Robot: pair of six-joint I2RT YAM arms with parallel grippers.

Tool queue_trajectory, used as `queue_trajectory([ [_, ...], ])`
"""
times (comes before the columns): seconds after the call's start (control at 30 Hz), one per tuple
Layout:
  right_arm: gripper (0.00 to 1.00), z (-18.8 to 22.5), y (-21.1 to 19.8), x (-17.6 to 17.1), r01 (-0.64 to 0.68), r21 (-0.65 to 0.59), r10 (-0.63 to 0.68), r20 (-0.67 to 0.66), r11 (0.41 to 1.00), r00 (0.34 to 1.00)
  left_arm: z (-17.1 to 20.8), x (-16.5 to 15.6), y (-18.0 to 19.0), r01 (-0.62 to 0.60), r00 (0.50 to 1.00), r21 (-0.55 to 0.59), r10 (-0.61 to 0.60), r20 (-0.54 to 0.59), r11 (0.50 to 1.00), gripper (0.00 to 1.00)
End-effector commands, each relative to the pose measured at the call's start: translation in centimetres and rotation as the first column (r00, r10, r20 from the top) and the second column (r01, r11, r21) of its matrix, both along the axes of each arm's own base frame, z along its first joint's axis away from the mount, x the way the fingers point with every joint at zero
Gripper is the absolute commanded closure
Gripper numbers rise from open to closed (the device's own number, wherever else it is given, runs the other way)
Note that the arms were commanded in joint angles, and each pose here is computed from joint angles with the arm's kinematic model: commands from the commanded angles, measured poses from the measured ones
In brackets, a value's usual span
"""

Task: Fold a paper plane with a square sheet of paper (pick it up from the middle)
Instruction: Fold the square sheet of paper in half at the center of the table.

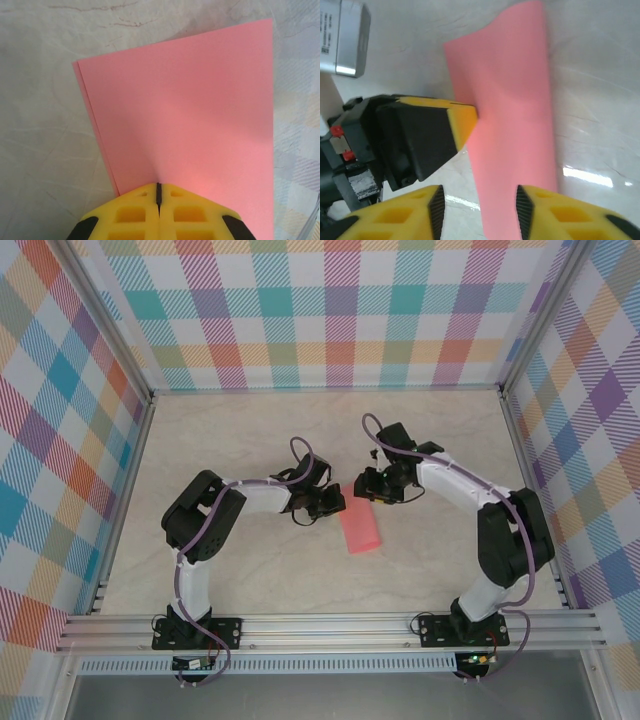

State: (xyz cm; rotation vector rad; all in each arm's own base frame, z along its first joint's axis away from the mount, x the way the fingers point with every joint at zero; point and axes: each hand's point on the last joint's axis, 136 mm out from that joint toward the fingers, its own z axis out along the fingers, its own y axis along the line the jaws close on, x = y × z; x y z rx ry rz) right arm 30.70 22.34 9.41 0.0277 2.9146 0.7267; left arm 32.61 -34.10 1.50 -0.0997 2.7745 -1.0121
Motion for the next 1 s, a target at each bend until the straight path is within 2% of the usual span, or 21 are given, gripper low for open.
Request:
queue_trajectory([
  [0.0, 0.78, -1.0, 2.0, 0.9, -0.021, 0.090, 0.025, -0.043, 0.996, 0.999, -10.1, -7.1, 7.4, 0.031, 0.959, 0.352, 0.071, -0.274, 0.935, 1.00],
  [0.03, 0.88, -1.4, 2.2, 1.3, -0.020, 0.097, 0.025, -0.053, 0.995, 0.998, -10.2, -7.1, 7.5, 0.029, 0.958, 0.357, 0.077, -0.277, 0.934, 1.00],
  [0.07, 0.93, -1.7, 2.4, 1.8, -0.022, 0.104, 0.028, -0.051, 0.994, 0.998, -10.2, -7.1, 7.6, 0.029, 0.957, 0.363, 0.080, -0.280, 0.931, 1.00],
  [0.23, 1.00, -3.2, 4.1, 2.4, -0.059, 0.179, 0.074, -0.079, 0.982, 0.994, -10.3, -7.2, 8.0, 0.023, 0.952, 0.387, 0.097, -0.289, 0.922, 1.00],
  [0.47, 1.00, -6.2, 2.2, 2.1, -0.060, 0.075, 0.069, -0.114, 0.995, 0.991, -10.5, -7.8, 8.6, 0.021, 0.938, 0.417, 0.126, -0.322, 0.909, 1.00],
  [0.97, 1.00, -9.9, -0.7, 1.1, -0.075, 0.012, 0.076, -0.159, 0.997, 0.984, -11.1, -8.8, 10.2, 0.015, 0.919, 0.495, 0.183, -0.349, 0.869, 1.00],
])
